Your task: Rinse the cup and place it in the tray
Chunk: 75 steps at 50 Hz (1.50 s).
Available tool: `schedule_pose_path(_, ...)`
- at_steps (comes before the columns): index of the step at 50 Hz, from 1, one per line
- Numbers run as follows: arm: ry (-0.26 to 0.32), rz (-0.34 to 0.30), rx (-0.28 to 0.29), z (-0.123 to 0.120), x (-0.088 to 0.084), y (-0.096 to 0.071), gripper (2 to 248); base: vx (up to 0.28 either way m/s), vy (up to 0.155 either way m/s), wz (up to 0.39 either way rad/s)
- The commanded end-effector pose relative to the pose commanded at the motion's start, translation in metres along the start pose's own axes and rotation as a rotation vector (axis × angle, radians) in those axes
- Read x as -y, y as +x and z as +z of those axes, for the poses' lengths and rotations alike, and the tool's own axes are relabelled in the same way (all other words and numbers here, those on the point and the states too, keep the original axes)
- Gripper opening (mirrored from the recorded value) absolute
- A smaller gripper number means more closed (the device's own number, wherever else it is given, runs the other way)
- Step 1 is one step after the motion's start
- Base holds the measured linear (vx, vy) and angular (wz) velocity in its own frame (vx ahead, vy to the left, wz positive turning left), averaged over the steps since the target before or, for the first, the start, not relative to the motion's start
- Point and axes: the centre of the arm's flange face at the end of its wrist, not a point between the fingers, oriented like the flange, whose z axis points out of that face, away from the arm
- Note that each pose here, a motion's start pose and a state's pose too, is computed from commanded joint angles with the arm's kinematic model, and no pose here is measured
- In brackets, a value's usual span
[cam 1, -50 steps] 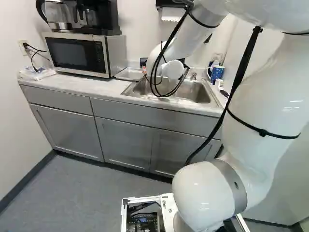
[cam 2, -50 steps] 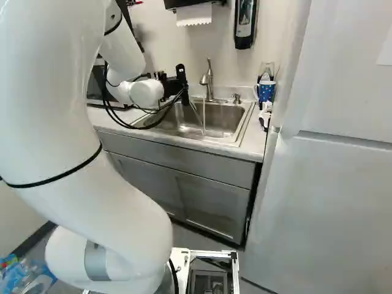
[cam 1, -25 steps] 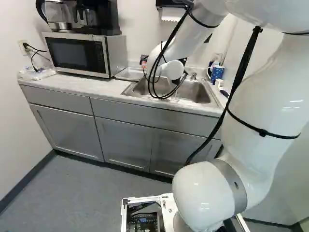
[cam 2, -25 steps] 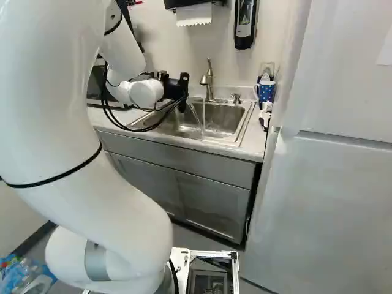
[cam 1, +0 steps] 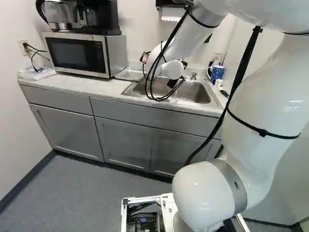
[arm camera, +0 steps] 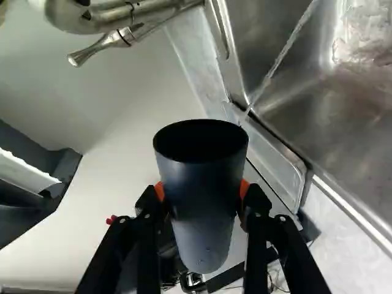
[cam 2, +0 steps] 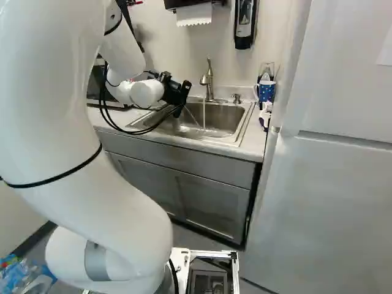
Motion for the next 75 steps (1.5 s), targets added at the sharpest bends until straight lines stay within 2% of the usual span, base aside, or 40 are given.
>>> schedule_pose_path(14, 0.000, 0.147, 0.000, 0.0000, 0.0000, 0.0000, 125, 0.000, 0.000, 0.000)
schedule_pose_path(45, 0.000, 0.147, 0.000, 0.0000, 0.0000, 0.0000, 125, 0.000, 0.000, 0.000)
schedule_pose_path(53, 0.000, 0.098, 0.000, 0.0000, 0.0000, 0.0000, 125, 0.000, 0.000, 0.000)
schedule_pose_path(75, 0.000, -0.127, 0.000, 0.0000, 0.0000, 0.0000, 125, 0.000, 0.000, 0.000)
